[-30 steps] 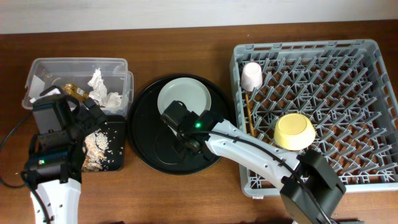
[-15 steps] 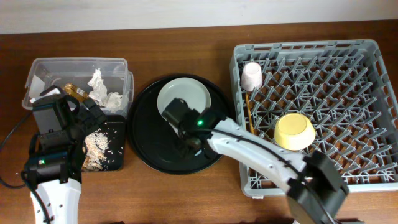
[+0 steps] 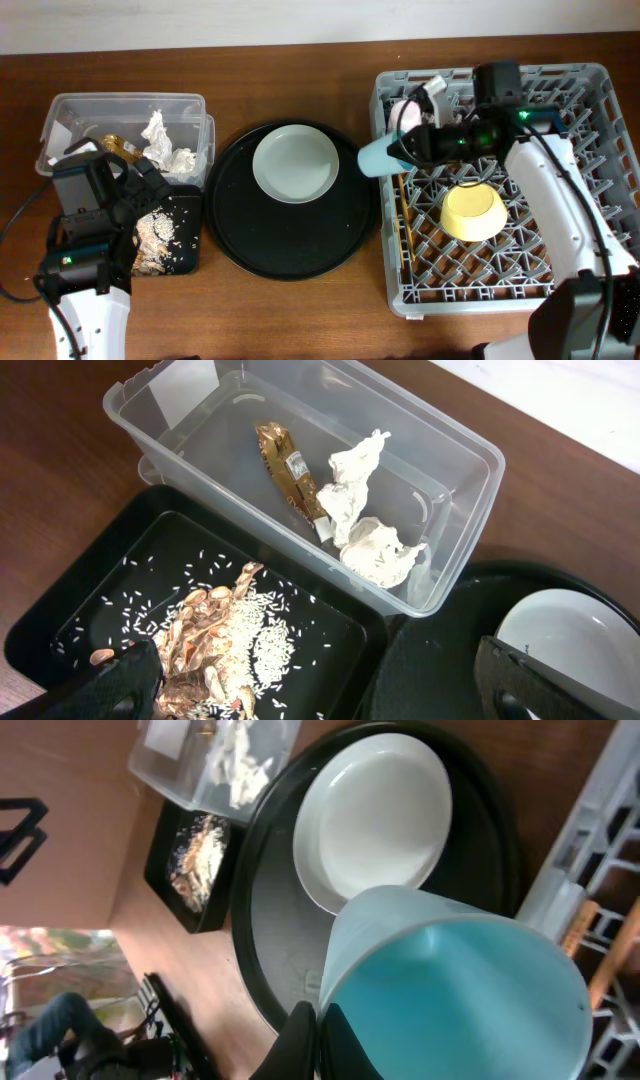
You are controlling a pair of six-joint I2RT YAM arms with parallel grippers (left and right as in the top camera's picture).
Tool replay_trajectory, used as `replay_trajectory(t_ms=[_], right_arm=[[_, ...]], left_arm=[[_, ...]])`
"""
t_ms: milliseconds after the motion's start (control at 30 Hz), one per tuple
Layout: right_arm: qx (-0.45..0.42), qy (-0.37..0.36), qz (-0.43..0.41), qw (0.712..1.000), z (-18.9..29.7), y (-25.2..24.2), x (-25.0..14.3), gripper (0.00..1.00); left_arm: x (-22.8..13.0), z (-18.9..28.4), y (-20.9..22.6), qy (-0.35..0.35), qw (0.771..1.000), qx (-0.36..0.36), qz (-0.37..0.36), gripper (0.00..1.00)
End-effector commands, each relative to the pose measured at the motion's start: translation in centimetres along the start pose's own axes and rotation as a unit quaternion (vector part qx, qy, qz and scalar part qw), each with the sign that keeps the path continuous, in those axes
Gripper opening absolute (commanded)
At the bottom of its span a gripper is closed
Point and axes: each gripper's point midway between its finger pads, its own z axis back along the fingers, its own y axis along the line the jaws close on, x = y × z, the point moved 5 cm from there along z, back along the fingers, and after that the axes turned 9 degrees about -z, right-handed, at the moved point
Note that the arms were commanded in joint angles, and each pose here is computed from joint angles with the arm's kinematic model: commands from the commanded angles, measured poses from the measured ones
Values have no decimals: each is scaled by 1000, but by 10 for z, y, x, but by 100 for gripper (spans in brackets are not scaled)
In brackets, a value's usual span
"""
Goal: Sort waste into correct bins and load items into the dishwasher rack
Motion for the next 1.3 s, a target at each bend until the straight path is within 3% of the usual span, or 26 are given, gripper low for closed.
replay_trajectory(t_ms=[0,233,400,700,967,1033,1100,1267], right_arm=[[70,17,-14,997,-10,-23,-14,4],[102,13,-62,993,-19,-71,-23,4],[-3,20,-85,996,-11,-106,-31,4],[-51,42,-93,993,1,-113,-49,5],[-120,-56,-26,991,68,-47,-47,8],[-183,-98,12,978,75,-18,-43,8],[-220,-132,60,965,67,11,-36,9],[-276,-170,210,923,-17,76,-18,21]], left_arm=[[4,3,1,-7,1000,2,9,99],[4,3,1,-7,1000,2,9,99],[4,3,1,-7,1000,2,9,99],[4,3,1,-7,1000,2,9,99],[4,3,1,-7,1000,2,9,99],[4,3,1,-7,1000,2,9,99],[4,3,1,-7,1000,2,9,99],[4,3,1,-7,1000,2,9,99]])
